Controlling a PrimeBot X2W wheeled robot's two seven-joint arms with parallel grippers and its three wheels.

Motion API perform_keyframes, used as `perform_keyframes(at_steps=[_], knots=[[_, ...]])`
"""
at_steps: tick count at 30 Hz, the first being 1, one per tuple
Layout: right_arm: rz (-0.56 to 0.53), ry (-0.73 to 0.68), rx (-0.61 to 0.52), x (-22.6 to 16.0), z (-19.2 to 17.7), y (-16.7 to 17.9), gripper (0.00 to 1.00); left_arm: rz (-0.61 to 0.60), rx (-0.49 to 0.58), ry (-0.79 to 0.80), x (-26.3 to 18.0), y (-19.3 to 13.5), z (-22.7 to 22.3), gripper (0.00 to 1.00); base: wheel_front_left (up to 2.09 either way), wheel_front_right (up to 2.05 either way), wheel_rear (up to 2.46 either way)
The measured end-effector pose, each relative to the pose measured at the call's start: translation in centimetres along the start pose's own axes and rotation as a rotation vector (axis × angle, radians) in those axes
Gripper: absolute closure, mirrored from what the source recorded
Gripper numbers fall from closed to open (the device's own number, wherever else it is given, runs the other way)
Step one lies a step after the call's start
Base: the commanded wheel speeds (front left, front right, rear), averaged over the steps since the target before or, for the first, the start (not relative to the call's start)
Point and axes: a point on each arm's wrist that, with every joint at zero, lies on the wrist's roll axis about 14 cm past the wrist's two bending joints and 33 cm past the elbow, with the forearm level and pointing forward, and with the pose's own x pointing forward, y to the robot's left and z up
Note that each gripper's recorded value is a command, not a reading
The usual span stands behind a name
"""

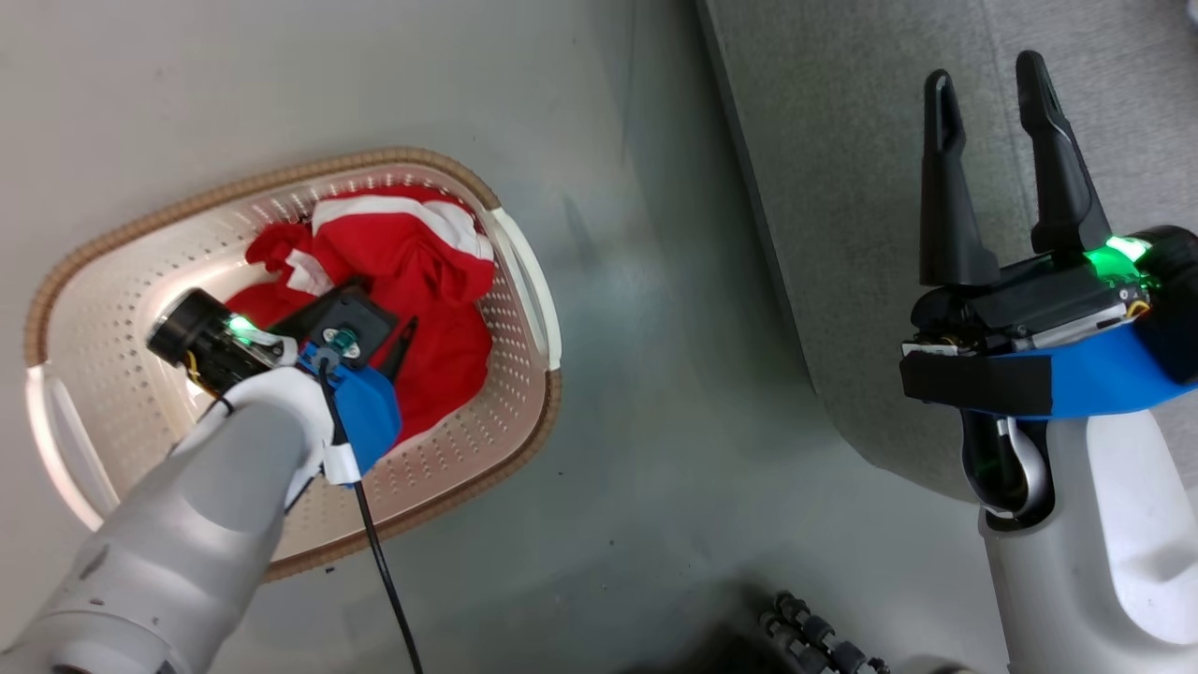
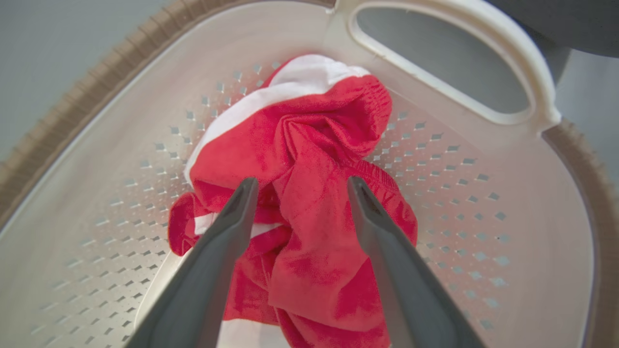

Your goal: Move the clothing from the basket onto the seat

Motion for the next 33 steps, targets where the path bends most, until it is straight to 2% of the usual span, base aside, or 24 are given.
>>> perform_keyframes(at_steps=[11, 17, 18, 19, 26, 33], knots=[[0.000, 0.086, -0.009, 0.5, -4.3, -0.2, 0.00, -0.070, 0.000, 0.126, 2.6, -0.4, -5.3, 0.00, 0.00, 0.00, 0.00], [-0.002, 0.100, -0.011, 0.8, -5.2, -0.4, 0.00, -0.090, -0.004, 0.173, 3.2, -0.9, -6.8, 0.00, 0.00, 0.00, 0.00], [-0.001, 0.100, -0.010, 0.9, -5.2, -0.3, 0.00, -0.090, -0.007, 0.173, 3.2, -0.9, -6.8, 0.56, 0.00, 0.00, 0.00], [-0.001, 0.101, -0.010, 0.9, -5.3, -0.3, 0.00, -0.090, -0.007, 0.172, 3.3, -0.9, -6.7, 1.00, 0.00, 0.00, 0.00], [0.001, 0.087, -0.007, 1.1, -4.8, -0.2, 0.00, -0.080, -0.015, 0.155, 3.0, -0.7, -6.1, 1.00, 0.00, 0.00, 0.00], [0.006, 0.058, -0.010, 1.3, -3.6, 0.0, 0.00, -0.046, -0.070, 0.067, 2.3, -0.5, -3.2, 1.00, 0.00, 0.00, 0.00]])
